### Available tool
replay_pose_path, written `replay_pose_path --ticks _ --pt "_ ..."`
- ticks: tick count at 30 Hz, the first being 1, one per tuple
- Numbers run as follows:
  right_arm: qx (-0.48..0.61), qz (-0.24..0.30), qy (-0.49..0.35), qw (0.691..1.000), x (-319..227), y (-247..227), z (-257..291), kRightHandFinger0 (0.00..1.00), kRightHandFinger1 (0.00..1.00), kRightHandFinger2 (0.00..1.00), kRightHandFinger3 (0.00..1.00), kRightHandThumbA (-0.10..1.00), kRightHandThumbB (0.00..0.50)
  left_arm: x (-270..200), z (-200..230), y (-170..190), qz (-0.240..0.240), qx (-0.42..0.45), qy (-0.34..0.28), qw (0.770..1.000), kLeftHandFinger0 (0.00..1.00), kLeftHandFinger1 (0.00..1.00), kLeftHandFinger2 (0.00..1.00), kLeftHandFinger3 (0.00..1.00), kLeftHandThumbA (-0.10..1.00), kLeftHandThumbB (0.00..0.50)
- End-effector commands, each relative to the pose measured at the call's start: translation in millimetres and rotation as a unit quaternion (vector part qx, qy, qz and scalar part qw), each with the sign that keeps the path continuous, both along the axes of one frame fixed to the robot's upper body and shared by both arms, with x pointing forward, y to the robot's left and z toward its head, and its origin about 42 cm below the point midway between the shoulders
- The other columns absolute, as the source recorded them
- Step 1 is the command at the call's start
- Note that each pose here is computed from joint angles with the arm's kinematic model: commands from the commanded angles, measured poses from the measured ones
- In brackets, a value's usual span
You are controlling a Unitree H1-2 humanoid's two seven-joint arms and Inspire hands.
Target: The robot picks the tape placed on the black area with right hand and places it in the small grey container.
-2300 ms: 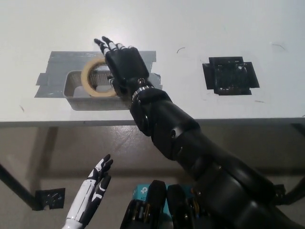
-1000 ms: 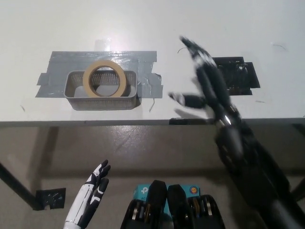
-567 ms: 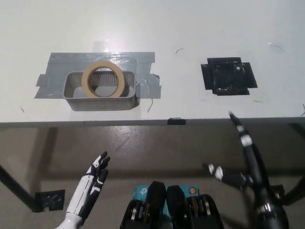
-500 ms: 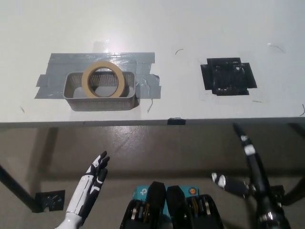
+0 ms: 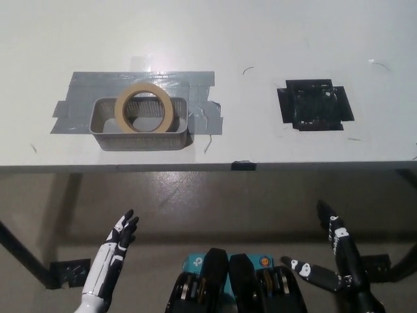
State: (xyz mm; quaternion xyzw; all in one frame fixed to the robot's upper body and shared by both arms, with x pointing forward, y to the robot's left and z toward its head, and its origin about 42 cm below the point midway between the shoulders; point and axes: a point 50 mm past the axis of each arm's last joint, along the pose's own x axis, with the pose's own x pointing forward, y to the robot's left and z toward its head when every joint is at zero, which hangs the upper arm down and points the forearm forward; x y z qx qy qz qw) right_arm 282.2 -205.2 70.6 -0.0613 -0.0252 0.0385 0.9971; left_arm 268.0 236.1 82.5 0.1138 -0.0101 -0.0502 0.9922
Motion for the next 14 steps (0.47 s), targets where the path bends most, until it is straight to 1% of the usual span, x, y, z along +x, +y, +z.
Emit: replay_pose_path --ticks 1,3,5,6,9,13,14 --pt "0.027 0.011 -0.044 0.999 6.3 4.6 13.1 1.0 1.0 1.0 1.0 1.0 0.191 3.4 12.5 4.5 0.007 -0.002 -0.026 1.0 1.0 1.0 1.0 1.0 1.0 0.128" --pt "0.029 0.014 -0.044 0.998 9.2 2.9 15.2 1.0 1.0 1.0 1.0 1.0 0.194 5.3 14.3 4.3 0.007 0.001 -0.031 0.999 1.0 1.0 1.0 1.0 1.0 0.126" --pt "0.026 0.017 -0.05 0.998 11.7 1.8 17.6 1.0 1.0 1.0 1.0 1.0 0.194 7.1 16.0 5.1 0.007 0.003 -0.039 0.999 1.0 1.0 1.0 1.0 1.0 0.093" --pt "0.023 0.017 -0.051 0.998 12.3 1.4 18.5 1.0 1.0 1.0 1.0 1.0 0.194 6.9 15.7 5.1 0.008 0.003 -0.039 0.999 1.0 1.0 1.0 1.0 1.0 0.09" --pt "0.024 0.019 -0.051 0.998 13.9 0.2 20.3 1.0 1.0 1.0 1.0 1.0 0.195 6.3 16.1 5.3 0.008 0.004 -0.041 0.999 1.0 1.0 1.0 1.0 1.0 0.095" --pt "0.025 0.023 -0.055 0.998 15.8 -1.2 21.7 1.0 1.0 1.0 1.0 1.0 0.18 7.0 15.7 4.3 0.008 0.005 -0.04 0.999 1.0 1.0 1.0 1.0 1.0 0.102" --pt "0.025 0.023 -0.054 0.998 15.1 -1.2 21.3 1.0 1.0 1.0 1.0 1.0 0.185 6.7 15.3 4.1 0.008 0.005 -0.04 0.999 1.0 1.0 1.0 1.0 1.0 0.106"
